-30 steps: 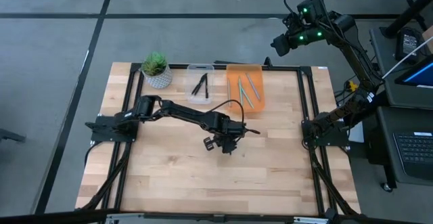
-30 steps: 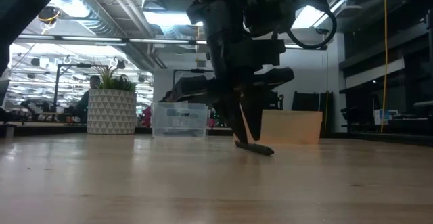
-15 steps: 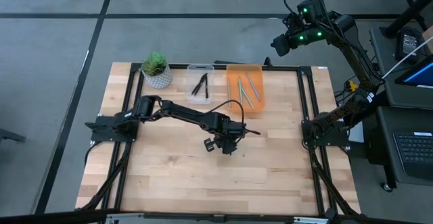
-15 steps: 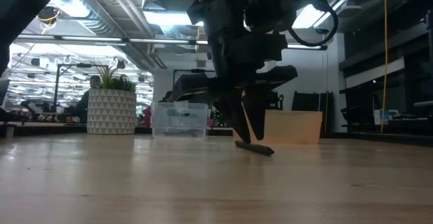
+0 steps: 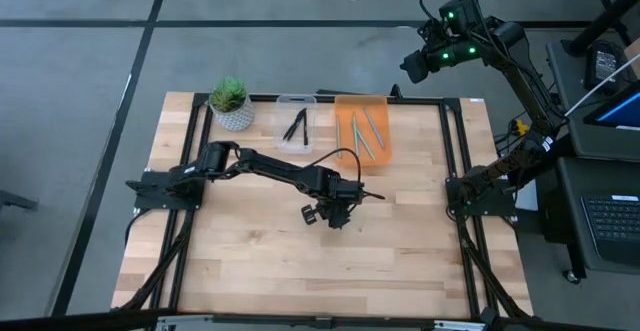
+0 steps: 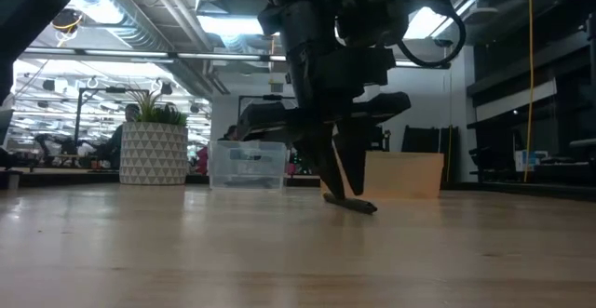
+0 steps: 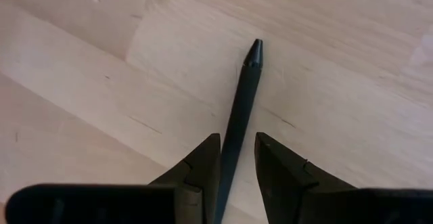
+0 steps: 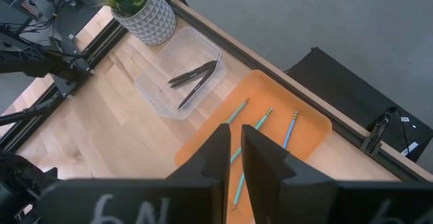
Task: Sort pens & pencils
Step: Put the black pen into the transparent bin
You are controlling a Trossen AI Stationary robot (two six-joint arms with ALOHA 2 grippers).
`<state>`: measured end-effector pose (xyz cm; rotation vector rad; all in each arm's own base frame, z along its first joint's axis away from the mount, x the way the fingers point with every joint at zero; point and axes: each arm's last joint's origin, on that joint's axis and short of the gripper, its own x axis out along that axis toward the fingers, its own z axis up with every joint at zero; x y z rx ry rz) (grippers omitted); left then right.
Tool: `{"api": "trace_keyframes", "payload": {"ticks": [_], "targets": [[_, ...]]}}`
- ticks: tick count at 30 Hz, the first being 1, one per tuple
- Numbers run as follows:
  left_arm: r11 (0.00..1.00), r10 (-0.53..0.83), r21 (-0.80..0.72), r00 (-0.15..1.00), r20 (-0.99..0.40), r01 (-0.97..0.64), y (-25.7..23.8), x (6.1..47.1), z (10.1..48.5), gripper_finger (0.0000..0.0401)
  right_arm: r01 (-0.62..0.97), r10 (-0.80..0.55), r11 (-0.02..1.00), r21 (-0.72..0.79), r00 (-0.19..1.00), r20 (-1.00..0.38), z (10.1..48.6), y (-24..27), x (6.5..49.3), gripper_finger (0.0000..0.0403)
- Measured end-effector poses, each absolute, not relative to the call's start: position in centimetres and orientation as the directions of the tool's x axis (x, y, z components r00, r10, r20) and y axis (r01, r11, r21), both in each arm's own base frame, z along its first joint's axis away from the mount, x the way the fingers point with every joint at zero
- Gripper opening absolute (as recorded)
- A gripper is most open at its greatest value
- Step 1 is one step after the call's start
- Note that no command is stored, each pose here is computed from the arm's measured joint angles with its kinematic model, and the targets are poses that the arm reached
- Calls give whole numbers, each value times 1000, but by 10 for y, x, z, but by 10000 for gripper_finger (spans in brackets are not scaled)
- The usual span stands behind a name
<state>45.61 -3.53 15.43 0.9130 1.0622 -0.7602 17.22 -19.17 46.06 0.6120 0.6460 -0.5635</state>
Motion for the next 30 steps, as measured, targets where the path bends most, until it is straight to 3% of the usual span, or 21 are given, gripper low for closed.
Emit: {"api": "trace_keyframes", "payload": {"ticks": [30], "targets": [[438, -154, 232, 327, -932, 868, -33, 459, 154, 77, 640, -278, 685, 347, 670, -688, 461, -191, 172, 39]]}}
